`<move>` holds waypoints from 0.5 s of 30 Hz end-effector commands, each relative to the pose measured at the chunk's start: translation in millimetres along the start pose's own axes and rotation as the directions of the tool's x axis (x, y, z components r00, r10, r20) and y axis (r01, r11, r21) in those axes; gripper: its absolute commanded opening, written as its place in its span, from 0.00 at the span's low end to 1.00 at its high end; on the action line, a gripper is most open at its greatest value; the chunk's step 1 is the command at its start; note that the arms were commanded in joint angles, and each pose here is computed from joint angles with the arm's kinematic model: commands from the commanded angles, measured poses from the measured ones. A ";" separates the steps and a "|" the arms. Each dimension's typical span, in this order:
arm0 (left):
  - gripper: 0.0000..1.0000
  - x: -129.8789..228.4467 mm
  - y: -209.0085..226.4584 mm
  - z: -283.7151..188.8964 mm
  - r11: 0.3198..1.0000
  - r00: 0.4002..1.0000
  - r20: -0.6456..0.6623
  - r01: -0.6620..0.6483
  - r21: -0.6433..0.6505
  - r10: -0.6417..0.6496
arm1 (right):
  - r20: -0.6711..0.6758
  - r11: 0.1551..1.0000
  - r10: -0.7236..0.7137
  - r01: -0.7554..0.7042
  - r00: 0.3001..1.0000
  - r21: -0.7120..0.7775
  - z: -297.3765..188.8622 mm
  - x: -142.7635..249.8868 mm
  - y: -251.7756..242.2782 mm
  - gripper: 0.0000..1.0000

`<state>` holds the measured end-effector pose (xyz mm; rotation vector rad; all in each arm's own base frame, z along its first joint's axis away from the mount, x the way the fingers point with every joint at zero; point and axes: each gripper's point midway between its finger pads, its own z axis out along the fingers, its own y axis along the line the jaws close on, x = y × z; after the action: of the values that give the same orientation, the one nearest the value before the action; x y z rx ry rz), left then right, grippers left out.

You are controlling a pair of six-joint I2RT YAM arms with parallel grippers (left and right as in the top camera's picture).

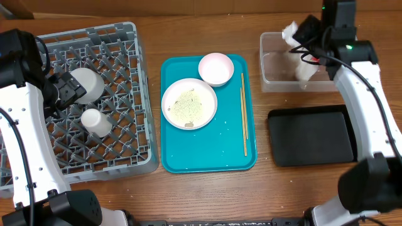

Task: Sort waste into correct bins and load items into the dishwasher
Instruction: 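Carry the white tissue to the clear bin and drop it in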

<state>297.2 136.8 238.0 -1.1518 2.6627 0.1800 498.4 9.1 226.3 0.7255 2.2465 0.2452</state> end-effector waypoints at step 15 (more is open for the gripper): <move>1.00 -1.7 1.2 1.3 1.000 1.000 0.002 0.008 -0.015 -0.008 | -0.109 0.940 -0.051 0.011 0.993 -0.341 -116.3 11.3 52.4 1.00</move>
<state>297.2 136.8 238.0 -1.1518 2.6627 0.1800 454.5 39.8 248.2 0.6408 2.3610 0.4497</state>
